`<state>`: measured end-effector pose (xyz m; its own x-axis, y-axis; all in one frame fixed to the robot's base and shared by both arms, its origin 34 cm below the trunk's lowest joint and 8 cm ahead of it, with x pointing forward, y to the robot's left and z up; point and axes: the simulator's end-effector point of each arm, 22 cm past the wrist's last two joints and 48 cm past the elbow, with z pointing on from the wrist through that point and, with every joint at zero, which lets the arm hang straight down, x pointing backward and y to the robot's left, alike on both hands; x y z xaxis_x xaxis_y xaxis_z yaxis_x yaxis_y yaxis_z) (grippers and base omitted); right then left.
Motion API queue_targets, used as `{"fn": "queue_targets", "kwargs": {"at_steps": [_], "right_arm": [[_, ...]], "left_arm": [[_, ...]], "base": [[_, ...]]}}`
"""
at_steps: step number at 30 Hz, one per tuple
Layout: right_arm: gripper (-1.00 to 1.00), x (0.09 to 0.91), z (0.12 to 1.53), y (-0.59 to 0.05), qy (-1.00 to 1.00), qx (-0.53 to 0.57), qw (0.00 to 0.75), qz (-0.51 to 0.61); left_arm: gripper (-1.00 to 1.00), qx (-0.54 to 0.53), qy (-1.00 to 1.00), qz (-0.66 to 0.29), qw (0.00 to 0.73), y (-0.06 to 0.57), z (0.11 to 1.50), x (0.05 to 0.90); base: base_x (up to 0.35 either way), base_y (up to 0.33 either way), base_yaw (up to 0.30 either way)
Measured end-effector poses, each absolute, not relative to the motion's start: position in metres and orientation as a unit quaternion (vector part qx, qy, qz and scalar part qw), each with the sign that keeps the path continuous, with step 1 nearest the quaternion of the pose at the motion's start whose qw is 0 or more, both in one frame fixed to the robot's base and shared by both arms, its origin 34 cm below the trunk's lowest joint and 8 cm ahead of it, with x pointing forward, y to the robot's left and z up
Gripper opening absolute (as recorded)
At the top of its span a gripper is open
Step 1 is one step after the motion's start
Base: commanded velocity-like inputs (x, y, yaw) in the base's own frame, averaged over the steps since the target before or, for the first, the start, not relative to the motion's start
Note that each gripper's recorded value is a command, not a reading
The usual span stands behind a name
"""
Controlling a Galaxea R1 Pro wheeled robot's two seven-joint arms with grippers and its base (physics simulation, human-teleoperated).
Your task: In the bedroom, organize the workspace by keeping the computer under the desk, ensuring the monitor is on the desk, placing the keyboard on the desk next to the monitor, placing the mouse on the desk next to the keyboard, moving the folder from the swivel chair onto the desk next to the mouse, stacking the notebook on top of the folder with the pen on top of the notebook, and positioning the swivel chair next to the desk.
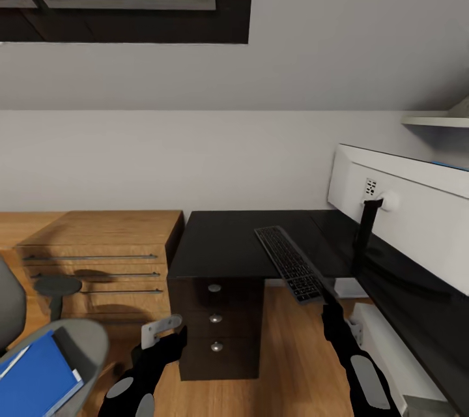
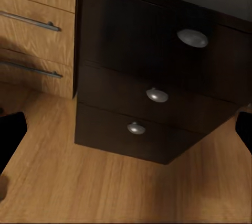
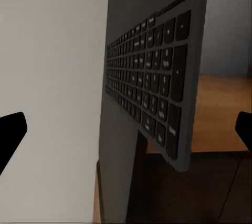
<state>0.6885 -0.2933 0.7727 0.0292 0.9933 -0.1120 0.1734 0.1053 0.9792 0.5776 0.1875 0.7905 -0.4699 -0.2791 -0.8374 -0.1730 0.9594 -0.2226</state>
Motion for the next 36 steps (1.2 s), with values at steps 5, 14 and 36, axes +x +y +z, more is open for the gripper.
{"fn": "queue_targets", "kwargs": {"at_steps": [5,14,36], "right_arm": [[1.00,0.687,0.766,-0.291,0.561,0.526,0.486,0.416],[1.00,0.683,0.751,-0.286,0.572,0.530,0.472,0.412],[1.00,0.651,0.693,-0.256,0.770,0.328,0.508,0.203]], "left_arm": [[1.00,-0.132,0.856,-0.053,0.498,0.187,0.790,0.578],[1.00,-0.132,0.856,-0.053,0.497,0.187,0.790,0.577],[1.00,-0.123,0.886,-0.043,0.445,0.181,0.762,0.564]], "base": [[-0.333,0.000,0.000],[-0.248,0.000,0.000],[-0.019,0.000,0.000]]}}
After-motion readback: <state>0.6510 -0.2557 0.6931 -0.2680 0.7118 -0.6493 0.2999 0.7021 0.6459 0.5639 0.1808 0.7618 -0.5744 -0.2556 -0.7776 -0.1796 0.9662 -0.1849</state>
